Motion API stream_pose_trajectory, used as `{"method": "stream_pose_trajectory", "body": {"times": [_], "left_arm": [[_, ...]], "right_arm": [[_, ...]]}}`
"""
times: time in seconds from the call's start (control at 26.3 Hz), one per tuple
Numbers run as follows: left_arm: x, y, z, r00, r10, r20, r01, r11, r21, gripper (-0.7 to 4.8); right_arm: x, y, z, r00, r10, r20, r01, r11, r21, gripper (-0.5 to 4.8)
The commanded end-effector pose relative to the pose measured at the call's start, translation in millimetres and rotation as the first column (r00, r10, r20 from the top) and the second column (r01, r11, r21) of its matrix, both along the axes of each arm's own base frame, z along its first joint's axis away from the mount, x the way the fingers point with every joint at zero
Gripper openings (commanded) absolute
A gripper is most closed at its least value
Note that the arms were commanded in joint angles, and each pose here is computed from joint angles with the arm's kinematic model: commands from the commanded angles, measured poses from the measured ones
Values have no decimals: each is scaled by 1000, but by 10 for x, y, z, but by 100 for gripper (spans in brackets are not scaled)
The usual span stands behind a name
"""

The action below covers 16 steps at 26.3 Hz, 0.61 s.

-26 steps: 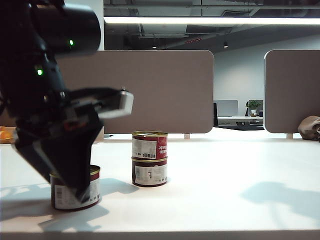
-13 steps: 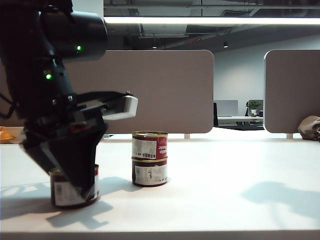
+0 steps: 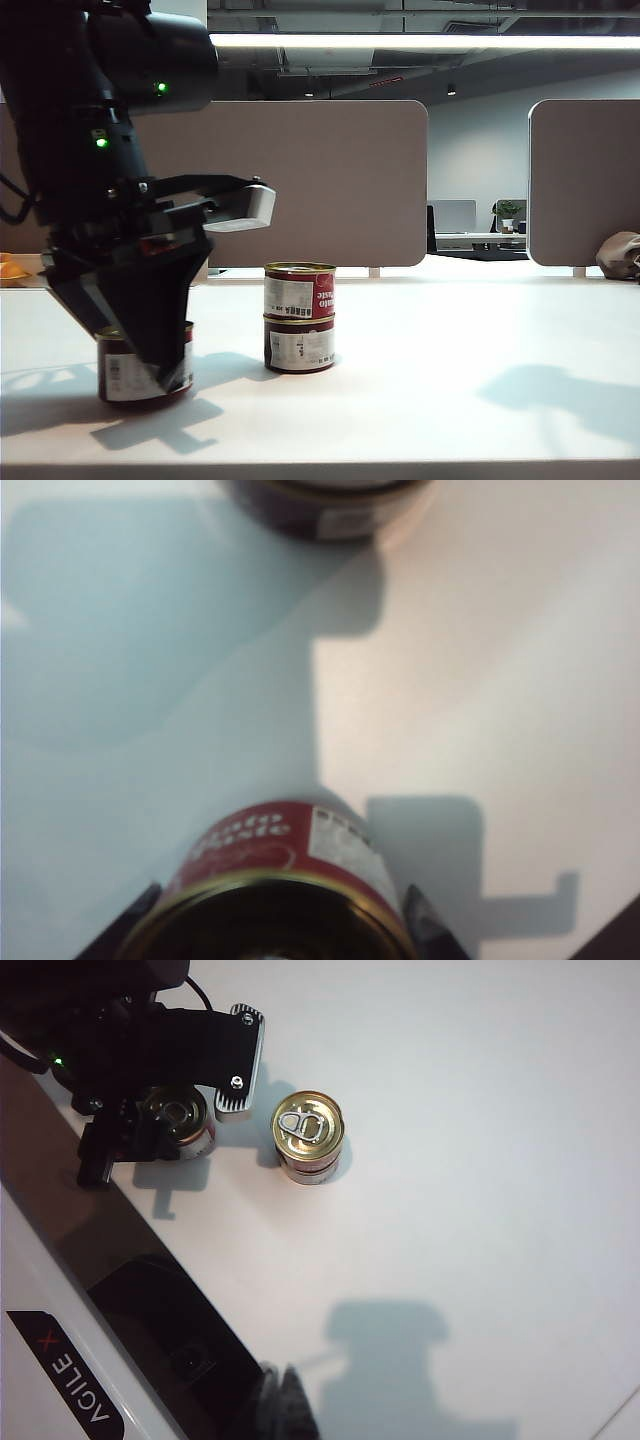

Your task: Pick up the cans one by one and stack them together.

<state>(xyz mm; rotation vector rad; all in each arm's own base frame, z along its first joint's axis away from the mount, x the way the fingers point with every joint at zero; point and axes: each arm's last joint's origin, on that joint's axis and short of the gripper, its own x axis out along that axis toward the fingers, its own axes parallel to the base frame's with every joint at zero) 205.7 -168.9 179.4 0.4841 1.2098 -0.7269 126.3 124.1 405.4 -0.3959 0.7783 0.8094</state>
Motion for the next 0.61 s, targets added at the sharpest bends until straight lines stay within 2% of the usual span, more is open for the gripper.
{"method": "stream_pose_trajectory", "body": {"times": [0.04, 0.34, 0.61], "left_arm": [[1, 2, 30, 1000, -2, 13, 2, 1000, 6, 204], [-4, 7, 46, 1000, 0, 17, 0, 1000, 3, 204], [5, 8, 382, 996, 10, 92, -7, 1000, -30, 204]], "right_arm": [[-9, -5, 15, 1000, 2, 3, -2, 1000, 11, -1], [-9, -5, 14, 1000, 2, 2, -2, 1000, 10, -1], [-9, -5, 15, 1000, 2, 2, -2, 1000, 10, -1]]}}
